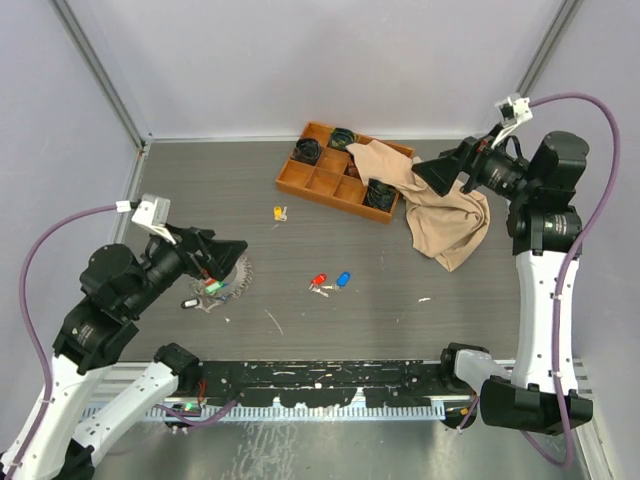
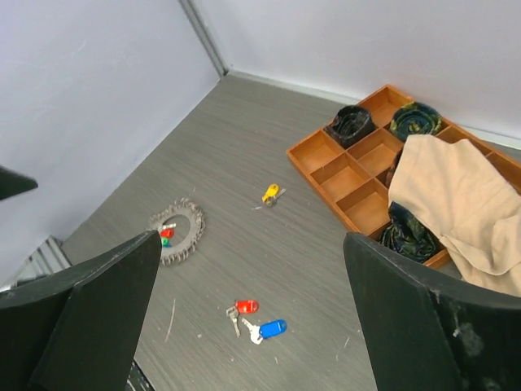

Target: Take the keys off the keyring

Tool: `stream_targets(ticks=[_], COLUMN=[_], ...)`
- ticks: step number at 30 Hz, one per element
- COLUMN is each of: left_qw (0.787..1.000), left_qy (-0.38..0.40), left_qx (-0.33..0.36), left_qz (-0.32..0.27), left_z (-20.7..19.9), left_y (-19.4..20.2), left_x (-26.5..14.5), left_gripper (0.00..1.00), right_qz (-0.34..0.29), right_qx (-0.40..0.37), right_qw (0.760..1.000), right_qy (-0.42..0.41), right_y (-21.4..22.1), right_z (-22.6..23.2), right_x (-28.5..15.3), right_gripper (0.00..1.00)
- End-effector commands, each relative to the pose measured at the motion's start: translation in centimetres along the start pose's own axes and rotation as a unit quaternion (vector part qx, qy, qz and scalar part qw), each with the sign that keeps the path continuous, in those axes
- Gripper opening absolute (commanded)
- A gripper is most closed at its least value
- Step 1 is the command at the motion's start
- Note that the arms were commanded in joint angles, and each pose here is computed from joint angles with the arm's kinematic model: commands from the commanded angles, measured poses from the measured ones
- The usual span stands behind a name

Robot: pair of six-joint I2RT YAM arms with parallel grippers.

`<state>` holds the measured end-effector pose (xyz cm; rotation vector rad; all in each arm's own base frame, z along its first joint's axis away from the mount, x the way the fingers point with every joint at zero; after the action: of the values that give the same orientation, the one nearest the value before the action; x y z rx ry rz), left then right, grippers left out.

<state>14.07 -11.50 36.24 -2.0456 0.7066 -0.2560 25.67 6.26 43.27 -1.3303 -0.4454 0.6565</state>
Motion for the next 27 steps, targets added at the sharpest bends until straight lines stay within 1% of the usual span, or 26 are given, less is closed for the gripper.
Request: stream_targets(ticks=[1,3,5,8,10,12,13,16,18,20,21,23,24,25,27], left_qw=[1.0,1.0,0.999,0.995,0.988,0.982,0.977,0.956,0.941,0.926,0.923,0.912,0.903,0.893,0.881], left_qy=[0.013,-0.002,-0.027,-0.057,-0.085,-0.09,-0.097,-0.123,-0.144,-0.197,-0.221,-0.289,-0.328,-0.362,-0.402], left_qx=[-0.01,-0.023,-0.037,-0.059,-0.092,-0.133,-0.158,-0.232,-0.263,-0.269,-0.259,-0.237,-0.226,-0.216,-0.198], left_qz=[-0.013,-0.002,0.016,0.055,0.085,0.101,0.105,0.132,0.157,0.179,0.181,0.171,0.163,0.158,0.15], left_z=[0.1,1.2,2.7,4.8,6.5,7.5,8.2,10.4,11.4,12.7,13.3,15.3,16.4,17.4,18.7], left_y=[0.1,1.4,3.1,5.9,7.5,8.1,8.4,9.1,9.1,9.5,9.6,10.0,10.2,10.4,10.4], left_x=[1.9,3.5,5.1,7.4,8.7,9.5,9.9,10.4,10.3,9.5,9.3,8.7,8.3,7.9,7.6], left_gripper=[0.98,0.98,0.98,0.98,0.98,0.99,1.0,0.97,0.94,0.92,0.91,0.88,0.84,0.82,0.79], right_qz=[-0.009,-0.006,-0.003,0.018,0.032,0.041,0.044,0.051,0.056,0.067,0.073,0.084,0.086,0.088,0.09], right_qx=[-0.044,-0.043,-0.043,-0.049,-0.054,-0.058,-0.062,-0.078,-0.076,-0.061,-0.056,-0.056,-0.059,-0.062,-0.061], right_qw=[0.994,0.987,0.982,0.983,0.984,0.986,0.987,0.988,0.989,0.988,0.988,0.988,0.988,0.987,0.987], right_qy=[-0.098,-0.155,-0.182,-0.179,-0.165,-0.148,-0.142,-0.124,-0.118,-0.122,-0.123,-0.119,-0.118,-0.117,-0.118], right_y=[1.3,3.7,6.4,10.6,12.8,14.4,15.0,16.4,17.2,17.8,17.9,17.9,17.9,18.0,18.1], right_z=[0.6,0.4,-0.1,-0.8,-1.3,-2.0,-2.2,-2.8,-3.1,-3.2,-3.1,-3.0,-2.9,-2.8,-2.7], right_x=[0.8,1.4,2.5,4.2,4.7,4.9,4.9,4.9,4.9,5.1,5.2,5.5,5.5,5.6,5.7], right_gripper=[1.0,1.0,1.0,1.0,1.0,1.0,1.0,1.0,1.0,1.0,1.0,1.0,1.0,1.0,1.0])
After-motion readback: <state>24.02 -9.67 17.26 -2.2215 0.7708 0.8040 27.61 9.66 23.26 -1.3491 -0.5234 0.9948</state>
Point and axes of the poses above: each gripper's point midway between its finger pads, its own x axis out along the fingers, its own z axis along the line the jaws close on, y = z × x, the point moved 5 cm from there along -x, back along the fingers, and after that the axes turned 8 degrees about -x, right-handed, at the moved point
